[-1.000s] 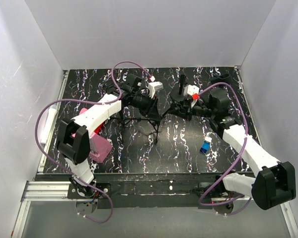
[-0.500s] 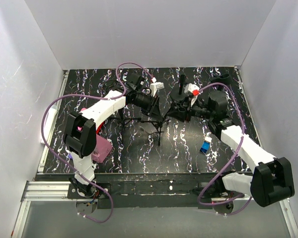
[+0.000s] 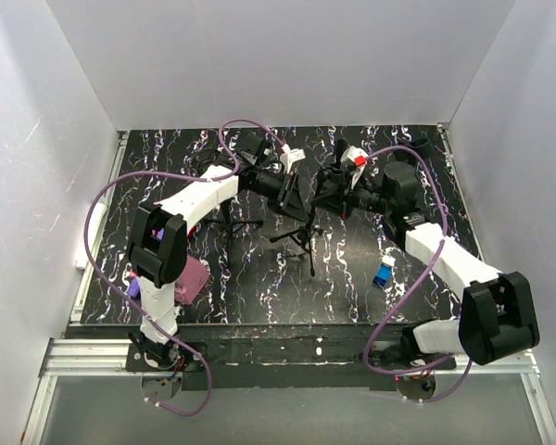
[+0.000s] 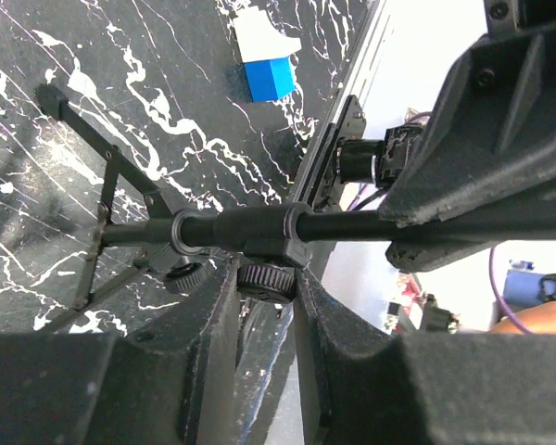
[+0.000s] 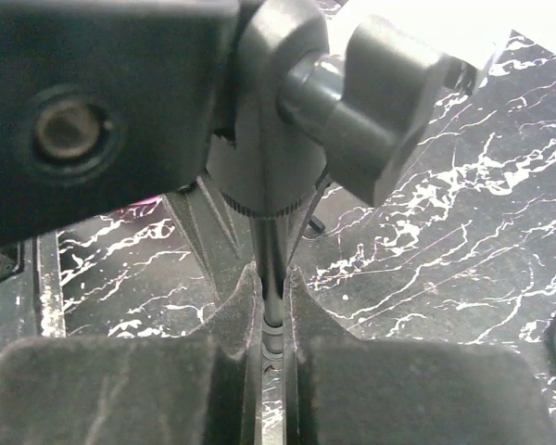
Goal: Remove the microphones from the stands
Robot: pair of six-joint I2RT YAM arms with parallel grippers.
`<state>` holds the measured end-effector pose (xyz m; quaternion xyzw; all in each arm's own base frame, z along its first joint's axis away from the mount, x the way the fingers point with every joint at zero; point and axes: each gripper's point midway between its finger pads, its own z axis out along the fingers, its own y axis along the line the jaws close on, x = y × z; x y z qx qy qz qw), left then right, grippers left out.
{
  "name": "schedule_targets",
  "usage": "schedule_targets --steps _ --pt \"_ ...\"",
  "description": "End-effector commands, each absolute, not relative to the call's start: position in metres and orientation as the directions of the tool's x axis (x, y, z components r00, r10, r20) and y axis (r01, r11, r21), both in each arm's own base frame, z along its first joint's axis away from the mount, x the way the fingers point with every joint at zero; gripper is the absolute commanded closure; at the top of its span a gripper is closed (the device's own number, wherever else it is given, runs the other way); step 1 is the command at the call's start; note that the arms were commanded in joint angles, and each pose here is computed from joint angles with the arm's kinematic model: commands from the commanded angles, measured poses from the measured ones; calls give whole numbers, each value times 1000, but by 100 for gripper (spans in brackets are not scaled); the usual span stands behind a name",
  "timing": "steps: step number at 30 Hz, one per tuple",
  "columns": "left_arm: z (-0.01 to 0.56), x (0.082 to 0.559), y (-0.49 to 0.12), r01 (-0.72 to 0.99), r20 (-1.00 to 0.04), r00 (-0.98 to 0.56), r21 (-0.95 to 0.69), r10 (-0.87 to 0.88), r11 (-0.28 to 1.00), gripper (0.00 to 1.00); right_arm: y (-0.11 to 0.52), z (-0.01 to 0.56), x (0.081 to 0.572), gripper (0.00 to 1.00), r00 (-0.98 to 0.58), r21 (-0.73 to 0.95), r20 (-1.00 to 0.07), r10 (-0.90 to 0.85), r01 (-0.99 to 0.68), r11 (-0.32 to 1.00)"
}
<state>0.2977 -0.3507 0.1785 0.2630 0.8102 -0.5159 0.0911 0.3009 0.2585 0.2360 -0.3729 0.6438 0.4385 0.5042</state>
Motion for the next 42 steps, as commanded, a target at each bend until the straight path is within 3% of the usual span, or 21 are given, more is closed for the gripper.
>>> schedule_targets --steps 1,4,6,9,12,17,22,27,34,36,40,42 --pt "229 319 -365 548 -485 -833 -789 268 276 96 267 251 266 99 -174 160 -982 -67 -970 181" --pt "237 329 -365 571 -511 -820 -760 259 309 54 266 248 262 99 -180 165 -981 -71 -970 179" --pt "238 336 -363 628 -566 -779 -706 271 328 42 266 249 262 99 -187 172 -980 -69 -967 186" --pt "238 356 -349 739 -697 -659 -532 284 413 29 264 249 266 99 -245 229 -968 -58 -953 200" --pt "240 362 -335 864 -821 -455 -312 346 395 16 263 248 271 99 -329 315 -943 -43 -929 194" --pt "238 345 -329 957 -897 3 130 441 259 14 261 248 280 99 -431 421 -902 -9 -885 197" --pt "230 319 -335 923 -842 272 366 465 123 26 260 246 288 99 -472 464 -881 11 -860 214" --pt "219 312 -348 896 -809 324 429 490 117 32 258 243 290 99 -508 499 -861 14 -838 220" --pt "203 315 -355 879 -776 329 460 537 125 50 258 243 293 99 -517 508 -856 19 -832 225" --pt "202 317 -354 878 -771 326 461 547 127 62 258 243 293 99 -516 506 -856 21 -832 228" --pt "204 313 -356 899 -789 287 418 543 132 100 257 241 293 99 -519 509 -854 22 -828 234" --pt "204 315 -355 916 -806 206 358 555 180 100 256 242 293 99 -504 495 -863 24 -837 235"
